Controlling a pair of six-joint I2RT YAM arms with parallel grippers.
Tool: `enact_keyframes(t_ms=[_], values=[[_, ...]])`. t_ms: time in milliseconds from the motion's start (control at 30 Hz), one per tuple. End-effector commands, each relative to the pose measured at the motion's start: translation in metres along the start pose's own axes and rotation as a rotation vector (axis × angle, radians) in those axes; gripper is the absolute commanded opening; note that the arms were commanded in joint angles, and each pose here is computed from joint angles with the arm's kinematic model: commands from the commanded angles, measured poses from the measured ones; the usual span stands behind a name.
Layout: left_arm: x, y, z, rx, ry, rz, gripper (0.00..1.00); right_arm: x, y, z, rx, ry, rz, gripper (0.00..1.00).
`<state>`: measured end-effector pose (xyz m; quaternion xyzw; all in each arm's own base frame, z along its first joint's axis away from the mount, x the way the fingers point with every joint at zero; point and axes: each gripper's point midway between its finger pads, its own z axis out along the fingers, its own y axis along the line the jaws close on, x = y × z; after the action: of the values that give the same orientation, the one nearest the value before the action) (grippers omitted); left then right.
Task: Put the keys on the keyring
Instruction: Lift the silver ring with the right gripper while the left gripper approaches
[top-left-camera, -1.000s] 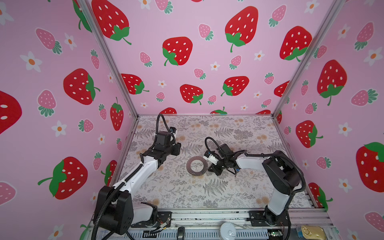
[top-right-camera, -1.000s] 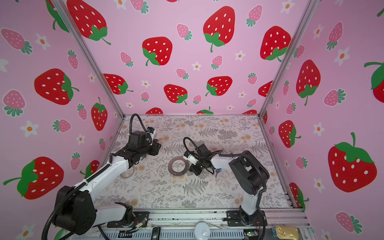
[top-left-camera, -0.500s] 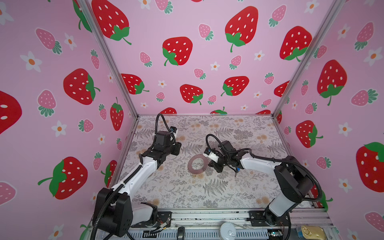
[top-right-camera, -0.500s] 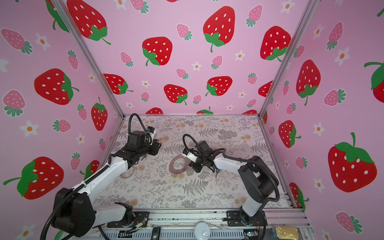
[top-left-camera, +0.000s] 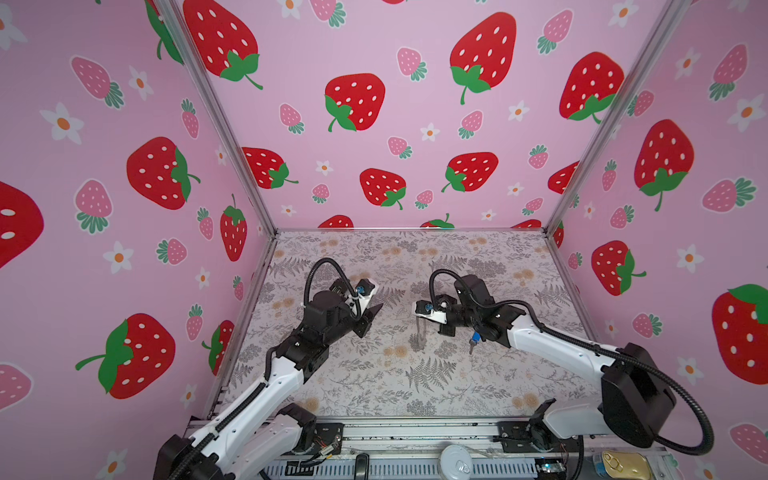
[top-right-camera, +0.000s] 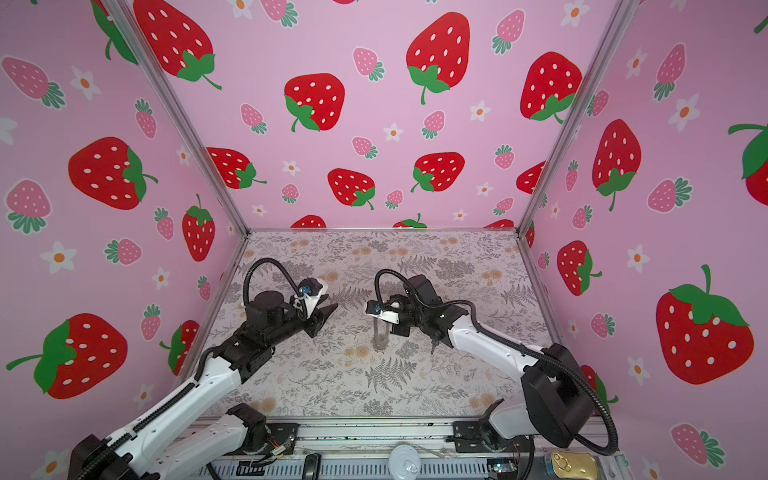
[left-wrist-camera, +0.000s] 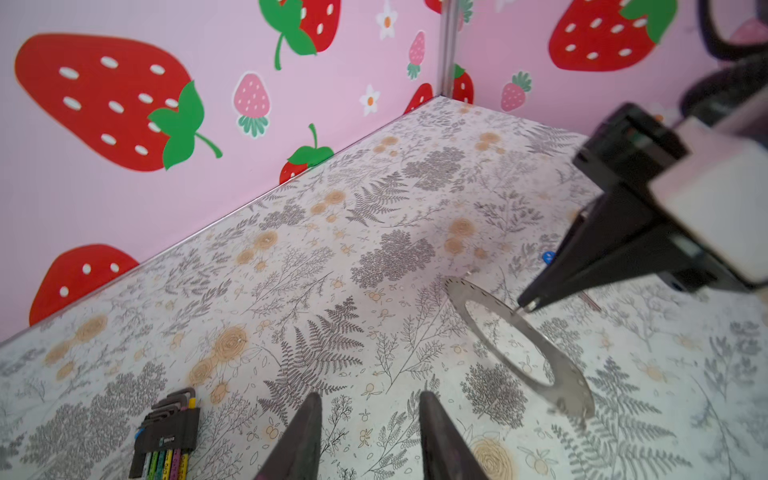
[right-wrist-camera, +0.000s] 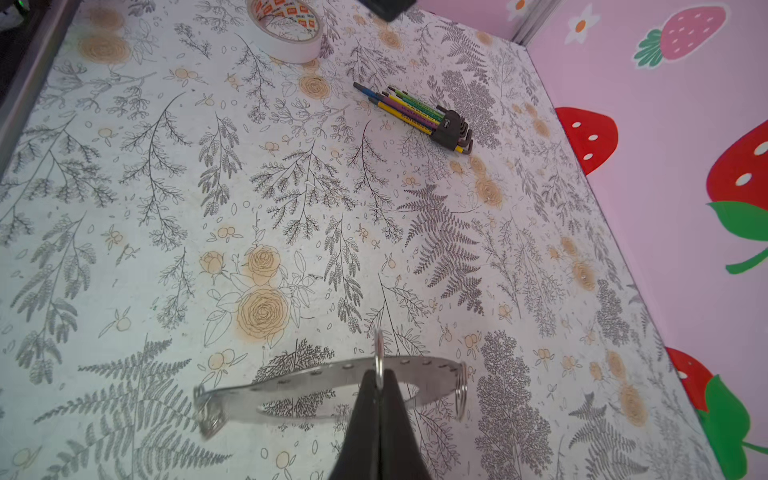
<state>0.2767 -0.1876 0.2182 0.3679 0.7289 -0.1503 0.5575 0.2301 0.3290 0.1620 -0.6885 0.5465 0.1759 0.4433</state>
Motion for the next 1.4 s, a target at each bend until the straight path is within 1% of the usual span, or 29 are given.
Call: enact_keyframes(t_ms=[0,100,167,267,367,633,867,1000,1367], values=[[-0.008,-0.024,-0.008,0.069,-0.105,0.243,0.41,-0.015,0.003,-0.008,0.031,-0.087,-0.199,0.0],[-0.003,-0.042,-0.012,0.112,-0.151,0.344,0.4,-0.02,0.006,-0.014,0.061,-0.127,-0.263,0.0],[-0.001,-0.051,-0.013,0.134,-0.162,0.39,0.39,-0.022,0.009,-0.018,0.07,-0.15,-0.286,0.0],[0.0,-0.058,-0.012,0.155,-0.169,0.423,0.38,-0.026,0.015,-0.022,0.058,-0.182,-0.291,0.0],[-0.001,-0.065,-0.011,0.18,-0.191,0.433,0.36,-0.031,0.022,-0.024,0.029,-0.218,-0.268,0.0],[-0.011,-0.083,-0.013,0.293,-0.226,0.376,0.31,-0.049,0.039,-0.026,-0.118,-0.32,-0.088,0.0],[-0.013,-0.1,-0.013,0.414,-0.222,0.313,0.28,-0.057,0.045,-0.027,-0.198,-0.348,-0.004,0.0],[-0.014,-0.105,-0.012,0.455,-0.221,0.292,0.28,-0.058,0.048,-0.025,-0.228,-0.354,0.022,0.0],[-0.017,-0.106,-0.006,0.458,-0.211,0.282,0.27,-0.062,0.047,-0.025,-0.247,-0.368,0.046,0.0]])
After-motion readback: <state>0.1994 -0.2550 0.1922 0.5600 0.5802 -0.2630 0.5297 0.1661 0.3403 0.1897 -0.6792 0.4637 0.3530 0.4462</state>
